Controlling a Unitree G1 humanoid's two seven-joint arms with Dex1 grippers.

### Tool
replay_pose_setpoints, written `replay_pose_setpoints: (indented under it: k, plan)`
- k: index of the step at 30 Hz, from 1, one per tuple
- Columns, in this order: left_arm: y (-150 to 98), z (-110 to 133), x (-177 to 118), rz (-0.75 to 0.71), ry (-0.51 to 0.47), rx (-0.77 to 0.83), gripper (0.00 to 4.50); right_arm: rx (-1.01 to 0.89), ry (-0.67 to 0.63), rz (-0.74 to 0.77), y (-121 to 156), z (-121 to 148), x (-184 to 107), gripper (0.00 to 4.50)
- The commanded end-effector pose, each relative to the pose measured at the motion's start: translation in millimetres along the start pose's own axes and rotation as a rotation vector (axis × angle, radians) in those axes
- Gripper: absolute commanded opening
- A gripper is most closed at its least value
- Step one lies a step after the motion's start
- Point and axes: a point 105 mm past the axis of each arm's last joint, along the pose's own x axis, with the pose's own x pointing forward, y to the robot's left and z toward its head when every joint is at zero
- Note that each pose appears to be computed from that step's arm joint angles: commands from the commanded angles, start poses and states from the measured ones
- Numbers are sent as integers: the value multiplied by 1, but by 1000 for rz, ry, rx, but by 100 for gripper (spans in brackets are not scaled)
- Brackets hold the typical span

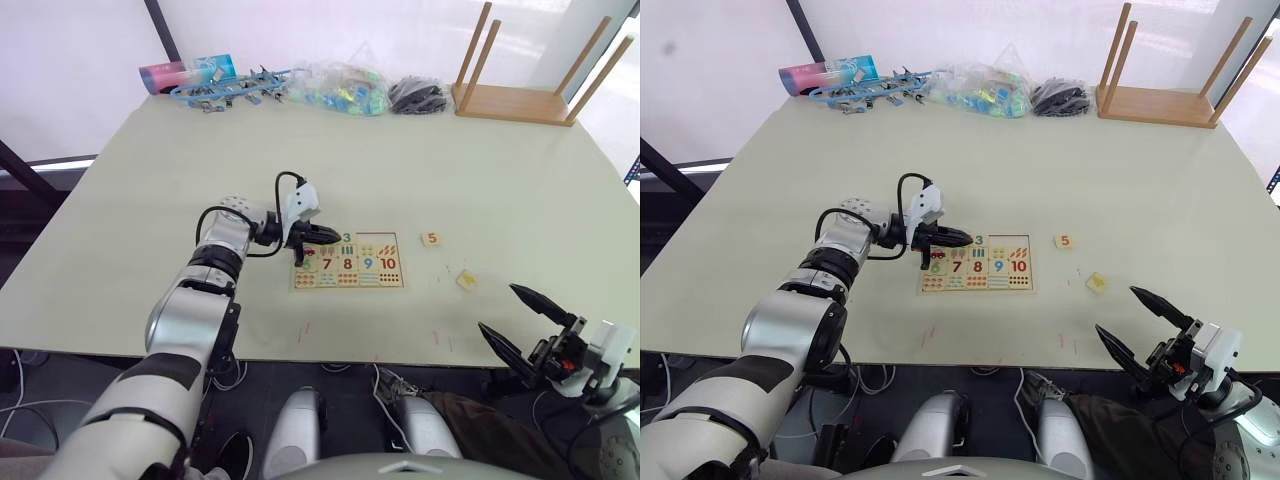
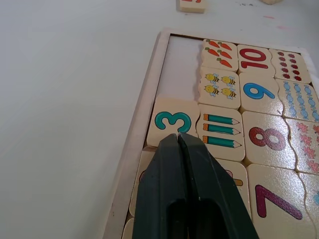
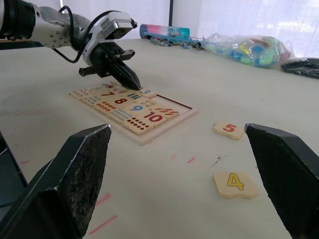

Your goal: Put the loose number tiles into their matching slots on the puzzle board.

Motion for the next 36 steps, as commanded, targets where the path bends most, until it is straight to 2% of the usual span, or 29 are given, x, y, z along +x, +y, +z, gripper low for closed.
replay_pose_setpoints:
  k: [1,7,16,23,31,32,33,35,36]
  plan:
    - [4,9,-1,10,-5,38,5,-45,-33,-6,-1,11,0,450]
    - [7,14,-7,18,-51,25,5,-44,-35,-6,0,10,0,450]
    - [8,30,-29,5,-194,-2,5,-42,-33,-2,-1,9,0,450]
    - [12,25,-69,100,-283,-42,5,-30,-28,5,-4,6,1,450]
    - [-6,4,-104,246,-303,-98,5,-22,1,-3,-13,0,2,450]
    - [-9,2,-107,266,-305,-110,58,-24,9,-7,-14,-1,1,450]
    - [-14,-2,-111,288,-304,-120,86,-23,16,-9,-16,-2,1,450]
    - [-26,-15,-123,358,-300,-155,198,-26,46,-22,-21,-5,0,450]
    - [-31,-21,-128,390,-301,-173,217,-29,61,-31,-24,-7,-1,450]
